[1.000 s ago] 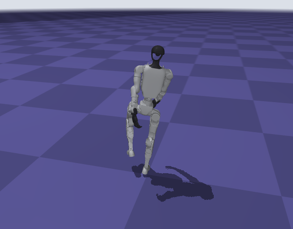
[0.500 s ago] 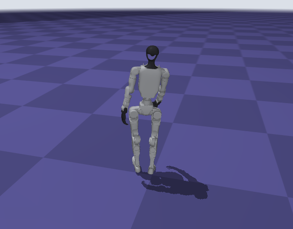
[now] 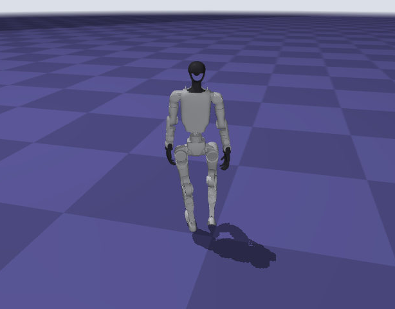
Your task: In place motions
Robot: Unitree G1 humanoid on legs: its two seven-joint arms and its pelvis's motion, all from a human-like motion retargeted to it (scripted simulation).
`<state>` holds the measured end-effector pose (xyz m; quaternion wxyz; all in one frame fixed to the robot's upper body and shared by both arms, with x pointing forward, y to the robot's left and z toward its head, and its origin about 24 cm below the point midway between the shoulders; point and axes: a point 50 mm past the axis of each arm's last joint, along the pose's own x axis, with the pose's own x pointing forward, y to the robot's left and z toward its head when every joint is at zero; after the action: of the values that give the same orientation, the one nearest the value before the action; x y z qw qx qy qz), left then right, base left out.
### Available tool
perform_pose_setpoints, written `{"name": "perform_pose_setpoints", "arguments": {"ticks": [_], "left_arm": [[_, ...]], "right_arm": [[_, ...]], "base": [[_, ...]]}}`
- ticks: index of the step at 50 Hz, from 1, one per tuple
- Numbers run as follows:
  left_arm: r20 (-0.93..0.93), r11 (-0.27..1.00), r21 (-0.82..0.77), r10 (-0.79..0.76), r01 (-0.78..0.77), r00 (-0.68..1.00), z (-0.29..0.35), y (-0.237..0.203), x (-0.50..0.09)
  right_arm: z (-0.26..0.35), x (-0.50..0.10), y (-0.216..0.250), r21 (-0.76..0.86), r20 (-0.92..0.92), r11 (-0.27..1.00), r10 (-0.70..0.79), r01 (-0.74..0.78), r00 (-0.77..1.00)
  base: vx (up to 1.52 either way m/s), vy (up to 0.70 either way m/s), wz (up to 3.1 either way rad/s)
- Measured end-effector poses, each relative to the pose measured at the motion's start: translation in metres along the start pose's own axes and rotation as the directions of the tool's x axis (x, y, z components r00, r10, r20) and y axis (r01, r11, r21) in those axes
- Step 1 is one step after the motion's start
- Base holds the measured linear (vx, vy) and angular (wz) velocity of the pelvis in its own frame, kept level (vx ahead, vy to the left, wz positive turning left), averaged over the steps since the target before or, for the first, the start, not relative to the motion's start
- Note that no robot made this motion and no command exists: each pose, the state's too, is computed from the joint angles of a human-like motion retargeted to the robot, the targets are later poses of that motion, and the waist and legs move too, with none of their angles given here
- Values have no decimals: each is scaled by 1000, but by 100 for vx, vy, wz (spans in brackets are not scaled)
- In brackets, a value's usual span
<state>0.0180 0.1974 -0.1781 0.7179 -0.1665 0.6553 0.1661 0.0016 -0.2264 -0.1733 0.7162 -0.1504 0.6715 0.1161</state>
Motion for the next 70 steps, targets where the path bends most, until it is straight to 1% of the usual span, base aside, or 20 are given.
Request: {"name": "perform_pose_setpoints", "arguments": {"ticks": [3,6,11,15,17,20,25,30,35,40,42,45,50,53,56,61,66,68,70], "left_arm": [[125,994,104,-49,36,991,48,-15,-1],[224,976,214,-74,25,972,88,-27,-6],[377,903,423,-100,-75,921,145,-45,-21],[475,845,491,-55,-213,878,169,-47,-31],[521,824,488,-11,-287,853,177,-43,-35],[535,822,471,21,-319,844,176,-39,-35],[447,871,433,18,-233,895,143,-34,-22],[290,913,384,24,-139,957,95,-21,-8],[120,959,258,88,-117,989,36,-6,0],[66,993,50,101,-105,993,-2,-2,1],[33,995,17,98,-99,995,-13,-4,1],[-5,998,-6,68,-68,998,-23,-8,1],[-16,1000,22,7,-6,1000,-29,-12,1],[-7,999,32,-7,8,1000,-25,-11,1],[-4,1000,10,-10,10,1000,-23,-8,1],[-1,1000,-19,-9,9,1000,-24,1,0],[-1,999,36,24,-24,1000,-33,15,-2],[-20,997,62,50,-49,999,-43,20,-4],[-43,995,67,73,-70,996,-53,23,-6]], "right_arm": [[-31,-6,-5,-2,-117,1000,-25,25,993],[-61,-13,-5,44,-235,998,-22,33,972],[-107,-31,1,123,-400,990,-9,63,916],[-116,-35,1,142,-428,987,-12,81,903],[-108,-31,-1,138,-400,987,-21,83,916],[-93,-25,-3,127,-347,989,-26,75,937],[-59,-12,1,106,-220,994,-4,28,976],[-20,-2,7,31,-86,999,33,-31,996],[15,3,12,-120,13,991,69,-67,998],[61,2,2,-282,166,959,32,16,986],[69,2,1,-297,192,954,24,35,981],[66,2,2,-256,188,967,29,21,982],[19,3,6,-133,36,991,32,-27,999],[-8,-1,2,-105,-80,994,-3,-6,997],[-34,-6,-3,-99,-186,995,-33,15,982],[-62,-16,-10,-58,-286,996,-81,67,955],[-66,-19,-14,-8,-299,988,-151,156,942],[-56,-15,-14,17,-261,980,-189,201,946],[-30,-9,-13,30,-181,978,-199,208,963]], "base": [[-15,7,30],[-8,3,46],[3,1,29],[1,0,-23],[-3,-1,-47],[1,-3,-47],[7,-7,-35],[8,-11,-15],[4,-22,-24],[-9,-17,0],[-12,-16,32],[-12,-13,41],[2,-12,2],[-7,-11,-20],[-5,-12,-9],[-4,-14,6],[-5,-11,-6],[-4,-9,-19],[-19,-11,-30]]}}
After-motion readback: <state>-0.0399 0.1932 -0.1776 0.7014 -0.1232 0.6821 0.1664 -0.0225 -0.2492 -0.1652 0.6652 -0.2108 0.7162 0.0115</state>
